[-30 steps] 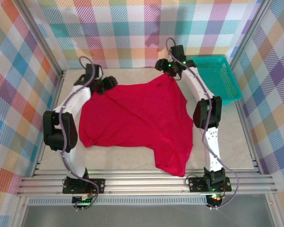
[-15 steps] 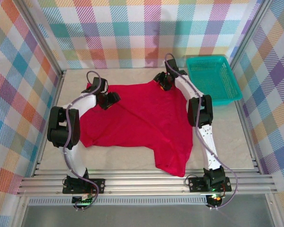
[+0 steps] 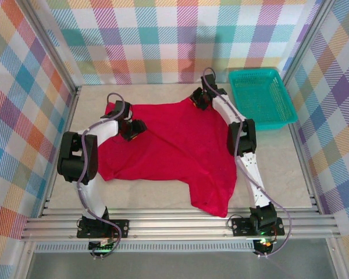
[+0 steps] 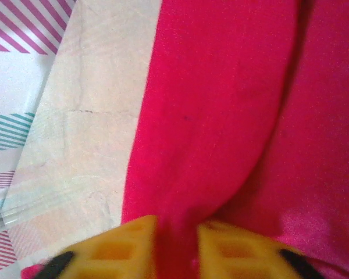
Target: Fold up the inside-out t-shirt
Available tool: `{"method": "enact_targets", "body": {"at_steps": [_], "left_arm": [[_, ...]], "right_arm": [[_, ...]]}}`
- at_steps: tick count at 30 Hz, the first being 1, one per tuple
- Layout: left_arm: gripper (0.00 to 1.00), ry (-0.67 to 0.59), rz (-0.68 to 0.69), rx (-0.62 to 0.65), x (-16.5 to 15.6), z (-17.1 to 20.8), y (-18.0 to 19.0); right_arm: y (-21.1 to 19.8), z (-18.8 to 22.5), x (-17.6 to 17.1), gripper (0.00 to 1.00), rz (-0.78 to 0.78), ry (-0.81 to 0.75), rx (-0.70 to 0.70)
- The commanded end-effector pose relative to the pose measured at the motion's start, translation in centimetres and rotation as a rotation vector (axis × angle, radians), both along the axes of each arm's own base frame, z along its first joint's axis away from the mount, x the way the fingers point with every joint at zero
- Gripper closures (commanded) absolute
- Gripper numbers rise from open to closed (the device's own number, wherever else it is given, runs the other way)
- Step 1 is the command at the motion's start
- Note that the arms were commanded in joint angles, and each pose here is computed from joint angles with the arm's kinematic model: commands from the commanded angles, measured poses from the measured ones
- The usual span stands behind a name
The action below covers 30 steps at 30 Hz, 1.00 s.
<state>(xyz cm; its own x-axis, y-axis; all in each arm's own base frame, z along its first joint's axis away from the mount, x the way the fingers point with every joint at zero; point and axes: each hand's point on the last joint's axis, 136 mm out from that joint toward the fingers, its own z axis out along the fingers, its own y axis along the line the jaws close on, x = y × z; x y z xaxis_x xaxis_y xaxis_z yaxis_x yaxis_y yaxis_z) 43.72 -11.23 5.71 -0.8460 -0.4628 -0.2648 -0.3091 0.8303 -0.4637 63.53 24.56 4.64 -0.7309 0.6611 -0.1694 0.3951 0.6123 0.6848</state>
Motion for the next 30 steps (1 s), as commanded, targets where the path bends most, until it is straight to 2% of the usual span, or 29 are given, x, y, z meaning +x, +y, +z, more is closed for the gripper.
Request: {"method": "enact_targets", "body": {"at_steps": [1, 5, 10, 19, 20, 22, 23, 26, 30], "left_arm": [[0.45, -0.047, -0.003, -0.017, 0.0, 1.8, -0.2], [0.45, -0.046, -0.009, -0.004, 0.0, 1.8, -0.1], [0.46, -0.049, -0.021, -0.003, -0.1, 2.1, -0.4], [0.46, -0.065, -0.027, -0.013, -0.5, 1.9, -1.0], [0.46, -0.060, -0.028, -0.018, -0.5, 1.8, -1.3], [0.46, -0.057, -0.038, -0.020, -0.5, 1.7, -1.7], [0.46, -0.060, -0.045, -0.018, -0.5, 1.7, -1.9], [0.46, -0.069, -0.044, -0.010, -0.3, 1.9, -2.0], [0.46, -0.078, -0.053, 0.017, -0.6, 3.6, -1.6]], "right_arm": [[0.3, 0.0, 0.3, 0.88, 0.004, -0.002, 0.014], [0.1, 1.0, -0.1, 1.00, 0.020, -0.006, -0.009], [0.8, 4.1, 0.5, 1.00, 0.053, -0.084, 0.017], [3.6, 9.5, 7.5, 1.00, 0.080, -0.610, 0.131], [3.5, 10.1, 8.0, 0.83, 0.062, -0.662, 0.129], [3.9, 11.1, 8.2, 0.27, 0.076, -0.742, 0.142], [4.0, 11.5, 8.0, 0.14, 0.092, -0.746, 0.141], [4.8, 12.8, 6.8, 0.02, 0.187, -0.732, 0.111], [4.8, 15.1, 4.1, 0.00, 0.310, -0.658, 0.032]]}}
